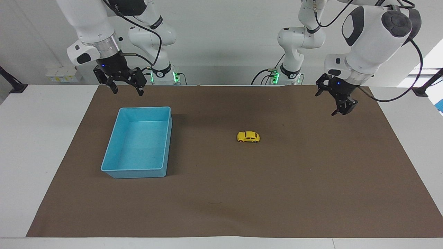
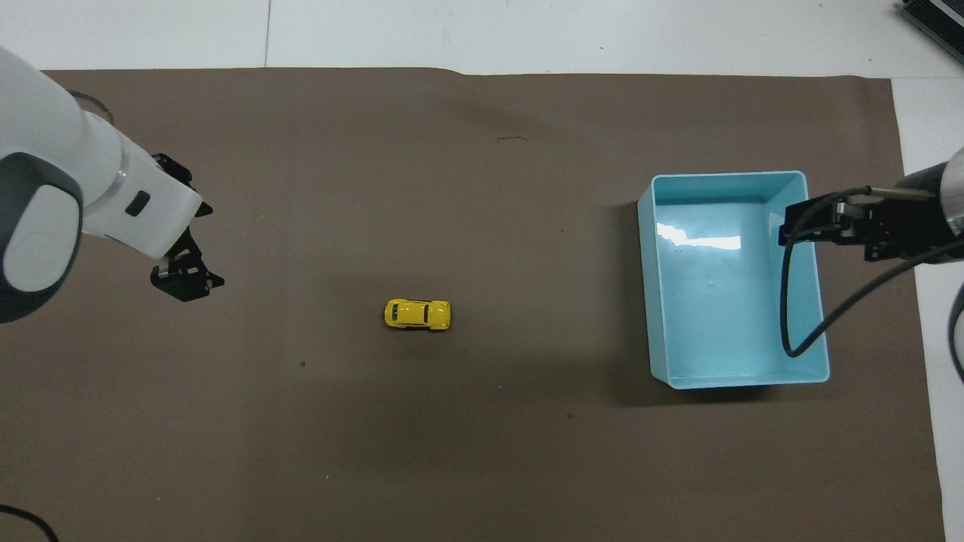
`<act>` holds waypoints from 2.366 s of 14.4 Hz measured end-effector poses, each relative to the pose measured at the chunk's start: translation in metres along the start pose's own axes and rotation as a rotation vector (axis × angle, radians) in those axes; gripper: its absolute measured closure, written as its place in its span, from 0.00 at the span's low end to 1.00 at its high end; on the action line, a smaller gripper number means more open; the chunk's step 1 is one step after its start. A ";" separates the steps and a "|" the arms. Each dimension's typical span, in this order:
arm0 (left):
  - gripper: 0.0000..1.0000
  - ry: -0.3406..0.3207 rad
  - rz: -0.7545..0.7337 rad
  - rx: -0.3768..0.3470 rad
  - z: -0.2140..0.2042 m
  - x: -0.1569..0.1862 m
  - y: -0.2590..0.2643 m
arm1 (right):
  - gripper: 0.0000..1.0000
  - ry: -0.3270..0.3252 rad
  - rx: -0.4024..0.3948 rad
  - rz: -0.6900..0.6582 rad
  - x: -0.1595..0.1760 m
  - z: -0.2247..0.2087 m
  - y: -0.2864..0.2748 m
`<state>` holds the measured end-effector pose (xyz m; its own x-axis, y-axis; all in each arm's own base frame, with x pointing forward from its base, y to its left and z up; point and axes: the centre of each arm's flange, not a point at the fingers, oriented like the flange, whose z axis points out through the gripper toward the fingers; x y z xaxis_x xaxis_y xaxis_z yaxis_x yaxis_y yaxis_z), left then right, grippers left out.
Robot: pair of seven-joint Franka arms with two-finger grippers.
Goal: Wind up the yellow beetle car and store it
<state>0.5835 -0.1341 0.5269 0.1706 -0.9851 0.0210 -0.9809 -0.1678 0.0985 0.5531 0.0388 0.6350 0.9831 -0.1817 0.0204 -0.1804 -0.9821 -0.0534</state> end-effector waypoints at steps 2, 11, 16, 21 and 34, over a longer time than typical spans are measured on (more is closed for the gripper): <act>0.00 0.006 0.045 0.021 0.027 0.017 0.000 | 0.00 0.000 0.000 0.000 0.000 0.000 0.000; 0.00 0.027 0.222 0.093 0.118 0.109 0.043 | 0.00 0.000 0.000 0.000 0.000 0.000 0.000; 0.00 0.041 0.250 0.120 0.160 0.140 0.064 | 0.00 0.000 0.000 0.000 0.000 0.000 0.000; 0.00 0.057 0.229 0.140 0.198 0.161 0.090 | 0.00 -0.002 0.000 0.000 -0.001 0.000 0.000; 0.34 0.044 0.187 0.114 0.229 0.172 0.111 | 0.00 -0.017 -0.004 0.006 -0.002 0.000 0.004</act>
<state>0.4822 -0.3309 0.3135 -0.0135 -0.9973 0.0718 -0.9996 0.0118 -0.0245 0.5506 0.0353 0.6343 0.9824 -0.1869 0.0026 -0.1865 -0.9812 -0.0491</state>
